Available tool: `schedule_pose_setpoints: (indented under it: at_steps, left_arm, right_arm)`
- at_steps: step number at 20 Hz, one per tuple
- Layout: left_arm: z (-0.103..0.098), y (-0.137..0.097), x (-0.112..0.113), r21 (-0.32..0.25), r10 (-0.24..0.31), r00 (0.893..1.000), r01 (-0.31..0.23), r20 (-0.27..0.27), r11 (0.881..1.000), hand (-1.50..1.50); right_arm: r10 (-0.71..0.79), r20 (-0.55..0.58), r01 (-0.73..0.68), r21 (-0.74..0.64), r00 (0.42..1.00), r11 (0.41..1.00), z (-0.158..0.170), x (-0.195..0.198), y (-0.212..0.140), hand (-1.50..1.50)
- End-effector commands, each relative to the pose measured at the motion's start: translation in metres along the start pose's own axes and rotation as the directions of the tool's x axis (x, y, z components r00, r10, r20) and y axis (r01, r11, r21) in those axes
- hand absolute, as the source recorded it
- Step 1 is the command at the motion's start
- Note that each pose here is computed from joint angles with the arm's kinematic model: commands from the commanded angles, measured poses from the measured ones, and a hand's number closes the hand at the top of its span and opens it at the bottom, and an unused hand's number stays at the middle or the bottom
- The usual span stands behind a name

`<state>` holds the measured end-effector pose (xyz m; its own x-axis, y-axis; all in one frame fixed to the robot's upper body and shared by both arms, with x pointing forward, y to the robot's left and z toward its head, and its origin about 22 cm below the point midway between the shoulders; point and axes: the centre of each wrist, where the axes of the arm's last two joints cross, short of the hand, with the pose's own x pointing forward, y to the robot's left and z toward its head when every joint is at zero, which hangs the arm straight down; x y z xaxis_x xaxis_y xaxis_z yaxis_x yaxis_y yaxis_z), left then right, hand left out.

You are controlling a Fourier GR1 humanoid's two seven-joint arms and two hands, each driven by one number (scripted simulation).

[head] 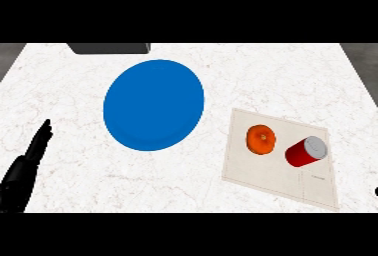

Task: Pick the can from the placemat and place it in the plate

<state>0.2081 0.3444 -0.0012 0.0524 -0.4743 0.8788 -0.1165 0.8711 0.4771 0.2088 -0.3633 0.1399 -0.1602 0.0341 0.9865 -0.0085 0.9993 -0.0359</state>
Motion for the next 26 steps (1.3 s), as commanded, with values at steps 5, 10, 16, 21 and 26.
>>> schedule_pose_setpoints:
  at_steps: [5,10,16,21,26]
  left_arm:
    - [0.003,-0.032,0.002,-0.013,0.005,1.000,-0.005,0.003,1.000,0.00]
    - [-0.013,-0.007,-0.002,-0.007,0.002,1.000,-0.002,0.025,1.000,0.00]
    - [-0.026,-0.019,0.002,-0.014,0.000,1.000,0.000,0.015,1.000,0.00]
    - [0.002,-0.004,0.002,-0.031,0.001,1.000,-0.001,0.000,1.000,0.00]
    - [0.001,-0.020,0.015,-0.021,0.015,1.000,-0.015,-0.005,1.000,0.00]
  right_arm:
    - [0.341,-0.186,-0.299,0.218,0.922,0.929,-0.016,0.028,-0.020,-1.50]
    - [0.445,-0.280,-0.357,0.314,0.851,0.880,-0.041,0.045,-0.028,-1.50]
    - [0.530,-0.335,-0.357,0.460,0.779,0.813,-0.059,0.029,0.000,-1.50]
    - [0.633,-0.322,-0.379,0.585,0.704,0.717,-0.057,0.005,-0.019,-1.50]
    - [0.683,-0.286,-0.394,0.642,0.672,0.658,-0.081,-0.016,0.003,-1.50]
